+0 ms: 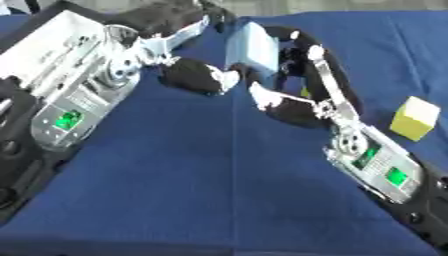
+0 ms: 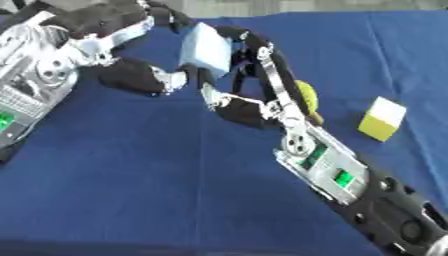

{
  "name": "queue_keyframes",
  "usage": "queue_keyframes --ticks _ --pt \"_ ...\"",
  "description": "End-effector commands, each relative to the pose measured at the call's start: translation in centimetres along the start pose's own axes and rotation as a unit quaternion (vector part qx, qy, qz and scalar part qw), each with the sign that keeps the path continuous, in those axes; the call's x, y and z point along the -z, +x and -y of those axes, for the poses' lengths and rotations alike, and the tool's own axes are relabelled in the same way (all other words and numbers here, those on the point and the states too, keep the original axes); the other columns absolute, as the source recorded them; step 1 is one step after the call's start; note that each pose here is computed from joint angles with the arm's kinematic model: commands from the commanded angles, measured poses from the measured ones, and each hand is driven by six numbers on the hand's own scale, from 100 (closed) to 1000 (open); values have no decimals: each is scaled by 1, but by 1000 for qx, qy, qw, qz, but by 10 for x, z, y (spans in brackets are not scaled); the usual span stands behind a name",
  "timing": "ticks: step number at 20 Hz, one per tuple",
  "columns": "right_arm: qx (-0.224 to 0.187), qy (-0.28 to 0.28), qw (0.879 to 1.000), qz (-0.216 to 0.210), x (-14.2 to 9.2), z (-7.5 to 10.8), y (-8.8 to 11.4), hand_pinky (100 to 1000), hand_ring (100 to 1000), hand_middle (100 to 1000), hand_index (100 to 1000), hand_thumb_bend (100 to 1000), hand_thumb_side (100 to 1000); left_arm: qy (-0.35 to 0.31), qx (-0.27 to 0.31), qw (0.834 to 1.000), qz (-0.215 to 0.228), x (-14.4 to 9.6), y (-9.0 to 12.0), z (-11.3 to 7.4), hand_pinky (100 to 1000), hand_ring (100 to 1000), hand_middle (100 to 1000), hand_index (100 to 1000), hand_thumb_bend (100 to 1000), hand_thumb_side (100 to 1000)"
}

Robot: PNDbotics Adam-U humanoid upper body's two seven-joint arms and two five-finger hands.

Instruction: Pick up the objects with one hand, pass them to the other hand, and then place them into the box on the other side of the table.

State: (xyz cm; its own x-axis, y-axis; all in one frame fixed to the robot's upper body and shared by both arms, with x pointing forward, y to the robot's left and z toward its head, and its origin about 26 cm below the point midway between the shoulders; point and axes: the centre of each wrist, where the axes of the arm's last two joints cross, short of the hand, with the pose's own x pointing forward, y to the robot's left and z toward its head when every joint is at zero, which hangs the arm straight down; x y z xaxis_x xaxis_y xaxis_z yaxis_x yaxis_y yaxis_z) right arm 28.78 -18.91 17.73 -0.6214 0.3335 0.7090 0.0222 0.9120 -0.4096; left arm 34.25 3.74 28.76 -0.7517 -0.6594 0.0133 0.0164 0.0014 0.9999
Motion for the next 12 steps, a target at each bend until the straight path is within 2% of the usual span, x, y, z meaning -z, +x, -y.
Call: queue_keyframes --ticks 1,12 --pt "-3 1 1000 17 3 2 6 285 503 674 531 100 100 7 8 1000 10 -1 3 -8 1000 894 799 953 282 670" --pt "-2 12 1000 21 3 0 7 281 502 674 529 100 100 15 15 1000 9 3 4 -6 1000 891 796 952 275 644"
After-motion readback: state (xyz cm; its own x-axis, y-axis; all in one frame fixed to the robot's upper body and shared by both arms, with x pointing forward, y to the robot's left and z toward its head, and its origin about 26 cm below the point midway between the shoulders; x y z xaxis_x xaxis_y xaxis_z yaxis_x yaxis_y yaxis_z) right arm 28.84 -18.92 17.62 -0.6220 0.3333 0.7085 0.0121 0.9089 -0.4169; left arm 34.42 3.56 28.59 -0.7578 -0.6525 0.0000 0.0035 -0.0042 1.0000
